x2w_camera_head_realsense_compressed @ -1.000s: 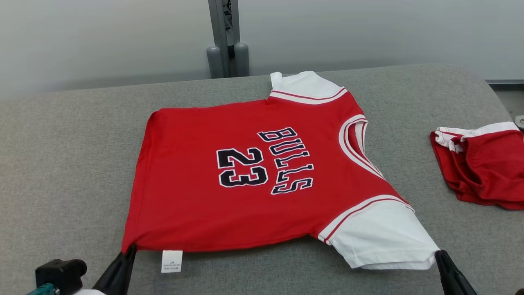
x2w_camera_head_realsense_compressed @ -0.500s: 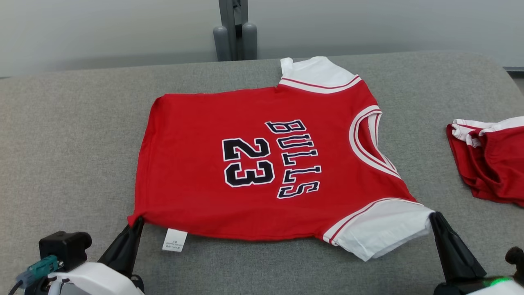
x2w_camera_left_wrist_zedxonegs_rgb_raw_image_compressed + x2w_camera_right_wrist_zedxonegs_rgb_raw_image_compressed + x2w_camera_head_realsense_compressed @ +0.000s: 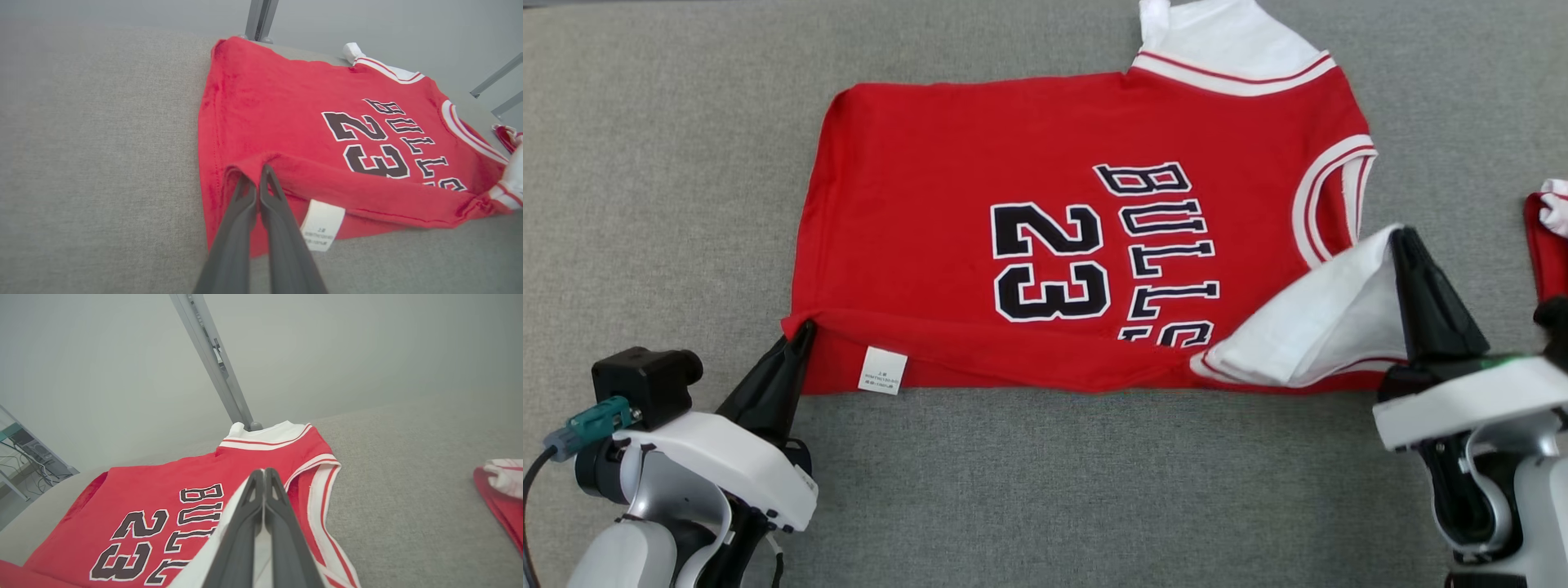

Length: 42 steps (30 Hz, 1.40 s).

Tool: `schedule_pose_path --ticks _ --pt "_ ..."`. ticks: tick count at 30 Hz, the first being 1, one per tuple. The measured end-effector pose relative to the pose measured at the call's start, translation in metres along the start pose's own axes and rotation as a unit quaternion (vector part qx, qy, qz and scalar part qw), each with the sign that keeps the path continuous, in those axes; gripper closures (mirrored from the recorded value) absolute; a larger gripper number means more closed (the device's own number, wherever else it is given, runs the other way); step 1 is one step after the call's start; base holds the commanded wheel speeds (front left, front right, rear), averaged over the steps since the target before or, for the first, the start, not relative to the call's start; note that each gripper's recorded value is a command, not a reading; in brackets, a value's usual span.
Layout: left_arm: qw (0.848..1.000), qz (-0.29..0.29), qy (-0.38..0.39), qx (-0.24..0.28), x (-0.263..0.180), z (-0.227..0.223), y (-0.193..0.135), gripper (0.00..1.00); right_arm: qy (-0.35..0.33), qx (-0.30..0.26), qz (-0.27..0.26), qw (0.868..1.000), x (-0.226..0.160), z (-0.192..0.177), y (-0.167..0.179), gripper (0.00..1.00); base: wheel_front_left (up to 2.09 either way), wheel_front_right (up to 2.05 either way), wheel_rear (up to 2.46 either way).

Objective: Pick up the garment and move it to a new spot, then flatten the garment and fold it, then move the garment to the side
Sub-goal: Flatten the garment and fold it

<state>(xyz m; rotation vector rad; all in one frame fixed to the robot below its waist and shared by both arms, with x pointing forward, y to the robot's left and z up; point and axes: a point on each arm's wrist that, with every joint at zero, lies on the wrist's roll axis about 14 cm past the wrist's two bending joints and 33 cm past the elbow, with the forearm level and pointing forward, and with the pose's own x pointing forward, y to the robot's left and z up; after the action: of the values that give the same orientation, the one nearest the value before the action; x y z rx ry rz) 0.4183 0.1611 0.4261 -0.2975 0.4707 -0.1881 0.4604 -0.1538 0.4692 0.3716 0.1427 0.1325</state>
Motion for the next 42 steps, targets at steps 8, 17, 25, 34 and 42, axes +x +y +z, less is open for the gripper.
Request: schedule_pose_path --ticks 8,17,25,34,42 --pt "1.000 0.015 0.017 -0.011 0.008 -0.012 0.015 1.00 0.005 -0.003 0.014 1.000 0.037 -0.009 -0.002 1.00 0.00 0.00 0.00" --pt "0.999 0.011 0.029 -0.018 0.014 -0.020 0.016 1.00 0.020 0.010 0.006 1.000 0.053 -0.025 -0.010 1.00 0.00 0.00 0.00" --pt "0.999 0.006 0.002 -0.033 0.024 -0.010 0.011 0.48 0.008 0.022 -0.011 1.000 0.059 -0.028 -0.018 0.00 0.00 0.00 0.00" --pt "0.997 0.030 -0.064 -0.037 0.025 0.012 0.014 0.00 -0.057 0.006 -0.019 0.998 0.048 -0.001 -0.022 0.00 0.00 0.00 0.00" --pt "0.975 0.089 -0.202 0.015 0.009 0.067 0.028 0.00 -0.132 -0.050 -0.012 0.990 0.011 0.042 -0.015 0.00 0.00 0.00 0.00"
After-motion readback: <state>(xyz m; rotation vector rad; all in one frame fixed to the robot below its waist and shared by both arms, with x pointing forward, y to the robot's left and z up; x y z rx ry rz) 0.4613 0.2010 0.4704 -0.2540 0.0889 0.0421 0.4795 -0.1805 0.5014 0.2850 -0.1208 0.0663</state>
